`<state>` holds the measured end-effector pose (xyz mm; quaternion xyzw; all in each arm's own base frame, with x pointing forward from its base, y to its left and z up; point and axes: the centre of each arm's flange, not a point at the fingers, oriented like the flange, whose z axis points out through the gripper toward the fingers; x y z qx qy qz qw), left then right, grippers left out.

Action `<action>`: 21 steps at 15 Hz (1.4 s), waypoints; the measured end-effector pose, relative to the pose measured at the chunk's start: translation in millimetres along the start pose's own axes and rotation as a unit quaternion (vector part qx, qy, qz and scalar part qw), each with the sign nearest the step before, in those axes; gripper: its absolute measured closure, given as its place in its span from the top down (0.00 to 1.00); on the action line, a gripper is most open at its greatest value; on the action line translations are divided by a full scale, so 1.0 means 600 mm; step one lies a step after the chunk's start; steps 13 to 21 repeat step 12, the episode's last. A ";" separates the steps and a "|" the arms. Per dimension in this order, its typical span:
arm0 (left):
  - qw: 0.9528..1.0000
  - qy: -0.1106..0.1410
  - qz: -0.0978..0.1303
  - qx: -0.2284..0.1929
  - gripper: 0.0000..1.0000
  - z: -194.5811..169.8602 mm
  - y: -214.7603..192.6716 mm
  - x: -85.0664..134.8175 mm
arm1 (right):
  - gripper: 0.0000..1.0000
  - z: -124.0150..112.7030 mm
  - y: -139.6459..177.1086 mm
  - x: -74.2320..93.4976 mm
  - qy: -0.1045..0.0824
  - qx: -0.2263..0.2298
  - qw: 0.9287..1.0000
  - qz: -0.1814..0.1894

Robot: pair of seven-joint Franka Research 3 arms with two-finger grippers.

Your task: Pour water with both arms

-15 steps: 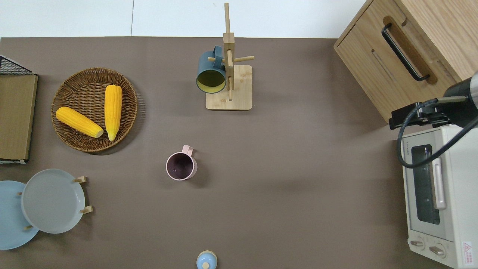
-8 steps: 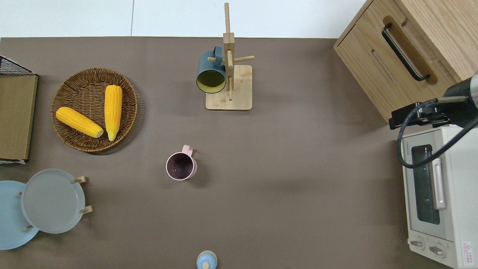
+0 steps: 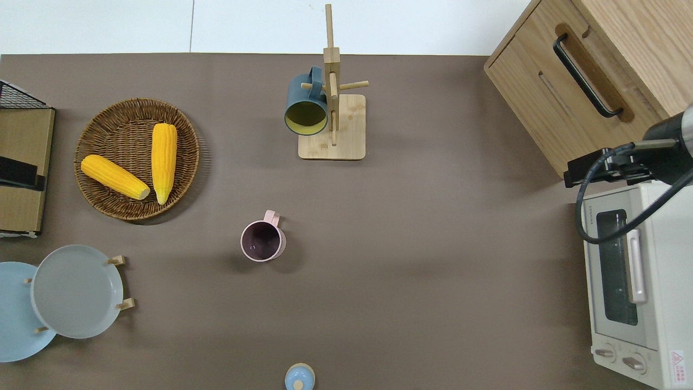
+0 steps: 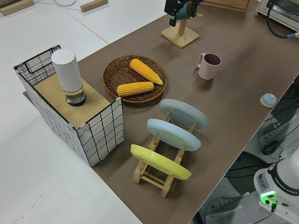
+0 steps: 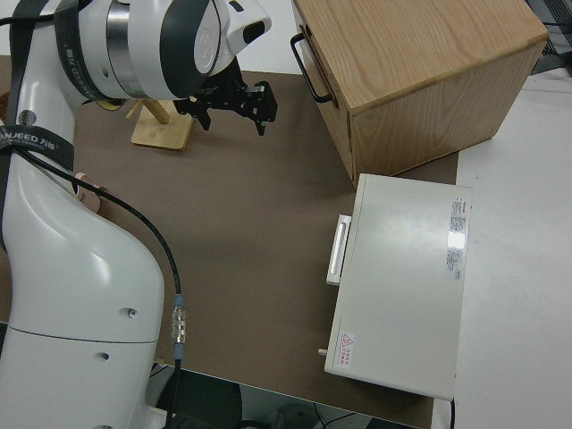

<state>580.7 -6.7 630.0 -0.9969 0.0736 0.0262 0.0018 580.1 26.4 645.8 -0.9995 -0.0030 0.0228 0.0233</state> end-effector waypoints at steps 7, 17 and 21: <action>0.999 -0.007 0.033 -0.016 1.00 -0.020 0.095 -0.015 | 0.99 0.000 0.000 0.000 0.000 0.000 1.000 0.000; 0.998 -0.001 0.029 -0.051 1.00 -0.024 0.091 -0.017 | 0.99 0.000 0.000 0.000 0.000 0.000 1.000 0.000; 0.998 -0.001 0.029 -0.051 1.00 -0.024 0.091 -0.017 | 0.99 0.000 0.000 0.000 0.000 0.000 1.000 0.000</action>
